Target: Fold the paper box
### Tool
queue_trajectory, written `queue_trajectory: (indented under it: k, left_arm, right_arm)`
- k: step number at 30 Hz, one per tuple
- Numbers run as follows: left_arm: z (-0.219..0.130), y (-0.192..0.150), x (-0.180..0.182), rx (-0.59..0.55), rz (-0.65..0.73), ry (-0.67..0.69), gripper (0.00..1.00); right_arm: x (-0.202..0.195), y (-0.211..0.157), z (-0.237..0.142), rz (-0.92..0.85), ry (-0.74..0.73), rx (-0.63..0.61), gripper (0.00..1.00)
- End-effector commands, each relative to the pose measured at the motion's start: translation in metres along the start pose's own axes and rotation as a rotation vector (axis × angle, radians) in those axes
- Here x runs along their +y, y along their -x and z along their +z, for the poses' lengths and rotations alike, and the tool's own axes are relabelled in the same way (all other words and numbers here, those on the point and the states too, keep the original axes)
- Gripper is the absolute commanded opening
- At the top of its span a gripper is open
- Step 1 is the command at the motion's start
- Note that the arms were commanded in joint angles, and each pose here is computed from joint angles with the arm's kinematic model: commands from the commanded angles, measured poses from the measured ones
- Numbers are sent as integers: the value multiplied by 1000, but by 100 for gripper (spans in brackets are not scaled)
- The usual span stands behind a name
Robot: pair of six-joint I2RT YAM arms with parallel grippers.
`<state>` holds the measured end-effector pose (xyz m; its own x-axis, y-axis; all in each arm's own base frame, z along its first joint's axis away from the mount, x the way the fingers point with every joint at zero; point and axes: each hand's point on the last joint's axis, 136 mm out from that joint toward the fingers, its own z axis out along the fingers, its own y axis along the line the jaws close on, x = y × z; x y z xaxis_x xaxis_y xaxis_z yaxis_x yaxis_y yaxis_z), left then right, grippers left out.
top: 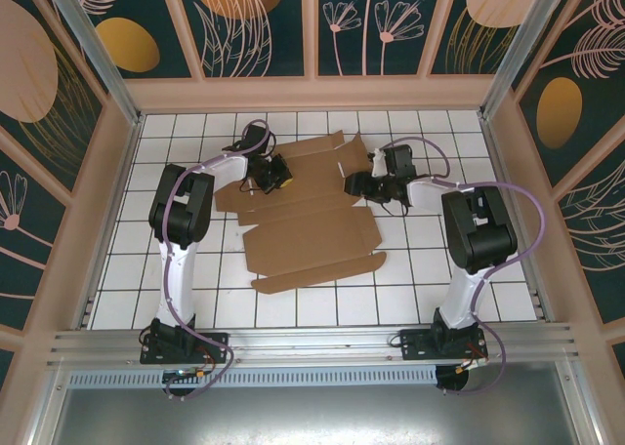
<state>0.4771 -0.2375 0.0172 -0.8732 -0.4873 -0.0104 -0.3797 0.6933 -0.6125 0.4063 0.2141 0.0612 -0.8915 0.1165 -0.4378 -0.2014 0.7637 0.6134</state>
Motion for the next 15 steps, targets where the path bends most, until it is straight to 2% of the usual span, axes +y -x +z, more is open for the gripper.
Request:
queue_trajectory:
  k: [1, 6, 12, 15]
  left_arm:
    - [11, -5, 32, 22, -53, 81, 3]
    - [12, -6, 33, 25, -53, 80, 3]
    - [12, -6, 33, 27, -55, 77, 2]
    - [12, -6, 32, 28, -54, 75, 2]
  right_arm:
    - [24, -8, -1, -52, 34, 5, 58]
    - [26, -23, 15, -77, 5, 49, 58]
    - [0, -35, 35, -65, -101, 107, 57]
    - [3, -26, 29, -81, -112, 86, 58]
